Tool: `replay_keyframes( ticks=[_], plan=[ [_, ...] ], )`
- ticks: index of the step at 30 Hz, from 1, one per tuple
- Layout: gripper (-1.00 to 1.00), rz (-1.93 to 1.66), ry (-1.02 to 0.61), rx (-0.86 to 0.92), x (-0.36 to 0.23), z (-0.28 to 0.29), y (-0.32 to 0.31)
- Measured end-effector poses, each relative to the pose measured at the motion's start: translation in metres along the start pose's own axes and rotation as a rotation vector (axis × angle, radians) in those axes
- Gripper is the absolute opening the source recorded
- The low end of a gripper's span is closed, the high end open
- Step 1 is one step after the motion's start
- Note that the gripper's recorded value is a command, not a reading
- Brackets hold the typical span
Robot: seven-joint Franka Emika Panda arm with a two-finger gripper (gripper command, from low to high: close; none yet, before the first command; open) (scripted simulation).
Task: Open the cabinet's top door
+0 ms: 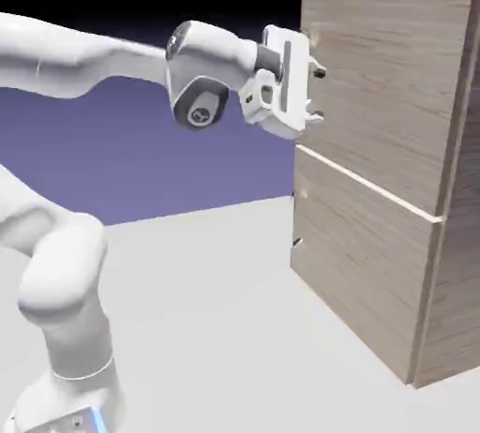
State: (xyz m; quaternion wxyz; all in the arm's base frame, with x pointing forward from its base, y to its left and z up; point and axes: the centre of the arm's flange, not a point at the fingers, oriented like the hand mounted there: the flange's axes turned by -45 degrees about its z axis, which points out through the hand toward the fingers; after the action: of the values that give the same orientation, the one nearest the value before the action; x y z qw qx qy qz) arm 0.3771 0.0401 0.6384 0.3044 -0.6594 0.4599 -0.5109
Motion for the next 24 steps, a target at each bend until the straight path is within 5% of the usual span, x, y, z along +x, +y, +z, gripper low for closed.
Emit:
replay_keyframes(
  ticks=[10,24],
  plan=[
    [0.0,0.641,0.028,0.198,-0.043,-0.029,-0.06],
    [0.0,1.503,-0.136,0.324,-0.158,-0.003,-0.078]
  ],
)
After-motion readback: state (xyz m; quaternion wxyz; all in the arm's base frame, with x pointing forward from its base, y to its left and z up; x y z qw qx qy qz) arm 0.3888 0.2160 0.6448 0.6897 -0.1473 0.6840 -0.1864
